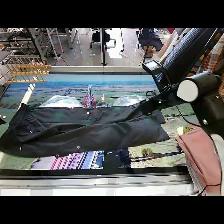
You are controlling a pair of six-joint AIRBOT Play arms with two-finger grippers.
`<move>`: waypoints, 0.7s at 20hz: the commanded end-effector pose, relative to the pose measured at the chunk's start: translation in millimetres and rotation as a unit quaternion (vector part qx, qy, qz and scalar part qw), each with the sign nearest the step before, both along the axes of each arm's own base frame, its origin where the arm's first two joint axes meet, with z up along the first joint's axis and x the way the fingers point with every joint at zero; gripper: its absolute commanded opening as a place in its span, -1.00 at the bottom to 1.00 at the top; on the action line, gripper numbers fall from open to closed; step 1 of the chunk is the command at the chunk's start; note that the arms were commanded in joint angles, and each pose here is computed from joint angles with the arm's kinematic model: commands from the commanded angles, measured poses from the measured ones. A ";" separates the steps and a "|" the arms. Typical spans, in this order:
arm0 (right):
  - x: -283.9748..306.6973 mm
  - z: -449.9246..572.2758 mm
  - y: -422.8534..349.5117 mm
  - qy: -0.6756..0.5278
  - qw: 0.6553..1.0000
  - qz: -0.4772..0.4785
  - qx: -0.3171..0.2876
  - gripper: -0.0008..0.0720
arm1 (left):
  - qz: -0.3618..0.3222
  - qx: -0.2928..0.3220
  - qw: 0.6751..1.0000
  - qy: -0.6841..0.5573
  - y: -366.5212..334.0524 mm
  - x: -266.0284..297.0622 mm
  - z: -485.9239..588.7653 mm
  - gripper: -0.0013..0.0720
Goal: Fold the clothes and pants, and hang the long-sleeved shirts on hangers.
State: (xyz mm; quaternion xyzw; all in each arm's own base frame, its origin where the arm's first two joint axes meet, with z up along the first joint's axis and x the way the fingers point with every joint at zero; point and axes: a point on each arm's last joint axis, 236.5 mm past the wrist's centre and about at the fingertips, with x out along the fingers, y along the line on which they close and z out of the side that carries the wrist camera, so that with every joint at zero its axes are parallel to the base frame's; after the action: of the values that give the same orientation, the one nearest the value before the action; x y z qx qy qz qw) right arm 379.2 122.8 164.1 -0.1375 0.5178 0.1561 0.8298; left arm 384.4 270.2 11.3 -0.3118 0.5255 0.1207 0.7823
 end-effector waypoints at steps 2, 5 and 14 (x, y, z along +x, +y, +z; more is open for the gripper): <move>-20.6 -80.8 -60.4 0.143 0.984 -0.096 0.052 0.41 | 0.041 -0.029 0.997 0.053 20.3 -43.9 -13.1 0.92; -54.8 -125.5 -83.7 0.158 0.958 -0.184 0.154 0.42 | 0.107 -0.084 0.990 0.021 36.7 -73.8 -13.8 0.92; -99.5 -215.4 -105.6 0.122 0.842 -0.407 0.333 0.50 | 0.239 -0.070 0.967 -0.059 4.8 -130.3 -73.5 0.92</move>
State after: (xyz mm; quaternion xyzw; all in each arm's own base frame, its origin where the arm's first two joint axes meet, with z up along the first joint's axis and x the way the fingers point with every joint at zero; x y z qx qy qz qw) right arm 277.1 28.0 -28.9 0.3086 0.5834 0.0297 0.7507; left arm 262.0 285.9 -39.6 -0.4888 0.4247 0.2183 0.7301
